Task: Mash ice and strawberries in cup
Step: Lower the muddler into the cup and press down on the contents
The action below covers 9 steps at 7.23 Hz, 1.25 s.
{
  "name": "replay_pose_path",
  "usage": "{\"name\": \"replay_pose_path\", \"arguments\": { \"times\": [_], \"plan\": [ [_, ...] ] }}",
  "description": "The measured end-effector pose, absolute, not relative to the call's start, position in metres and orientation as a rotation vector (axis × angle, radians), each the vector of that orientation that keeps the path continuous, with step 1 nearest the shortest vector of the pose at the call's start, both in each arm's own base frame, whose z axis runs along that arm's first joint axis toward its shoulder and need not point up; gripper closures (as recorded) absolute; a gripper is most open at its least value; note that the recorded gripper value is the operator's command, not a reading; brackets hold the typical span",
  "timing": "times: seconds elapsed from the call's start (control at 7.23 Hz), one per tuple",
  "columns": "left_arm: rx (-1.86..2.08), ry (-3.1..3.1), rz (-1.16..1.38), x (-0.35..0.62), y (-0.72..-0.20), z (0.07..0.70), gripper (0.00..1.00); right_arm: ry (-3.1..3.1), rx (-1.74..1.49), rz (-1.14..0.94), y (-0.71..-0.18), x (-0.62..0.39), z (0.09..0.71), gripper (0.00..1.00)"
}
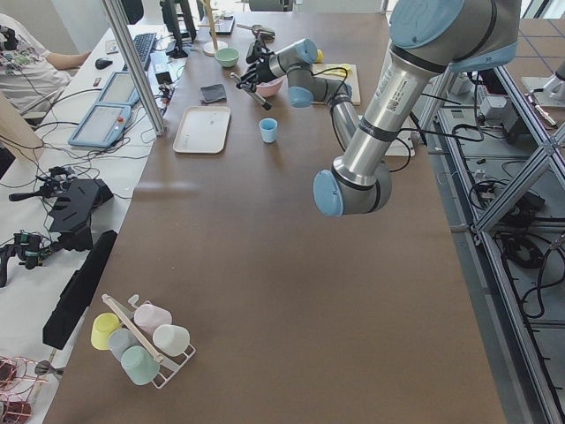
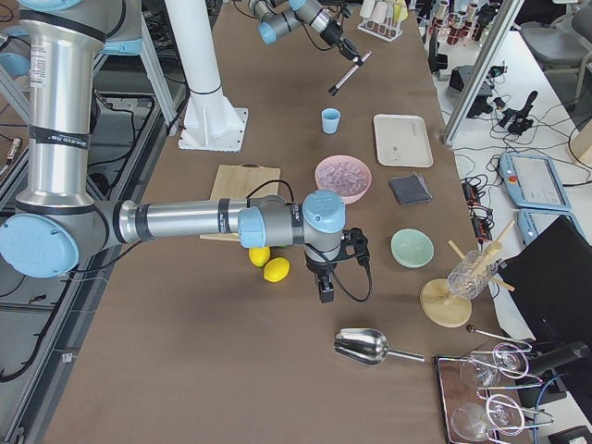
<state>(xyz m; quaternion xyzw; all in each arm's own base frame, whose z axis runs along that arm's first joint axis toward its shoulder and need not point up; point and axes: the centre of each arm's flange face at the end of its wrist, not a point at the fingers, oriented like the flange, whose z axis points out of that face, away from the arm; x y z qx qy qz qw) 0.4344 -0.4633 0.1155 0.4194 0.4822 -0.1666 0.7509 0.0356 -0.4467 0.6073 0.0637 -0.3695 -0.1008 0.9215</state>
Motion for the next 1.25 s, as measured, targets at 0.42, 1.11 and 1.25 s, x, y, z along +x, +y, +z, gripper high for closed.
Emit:
{"name": "replay_pose_path", "arguments": {
  "times": [0.42,1.11,1.25],
  "plan": [
    [0.922,1.044,-0.366,0.469,-0.485,0.144,1.0,-0.757,0.121,-0.204,-0.44,0.037,0.612,0.01],
    [0.904,1.051,-0.33,0.502,-0.465,0.16,1.0,-0.759,0.121,-0.203,-0.437,0.037,0.612,0.01],
    [0.901,1.048,-0.324,0.507,-0.461,0.163,1.0,-0.76,0.119,-0.202,-0.436,0.037,0.612,0.01]
  ]
}}
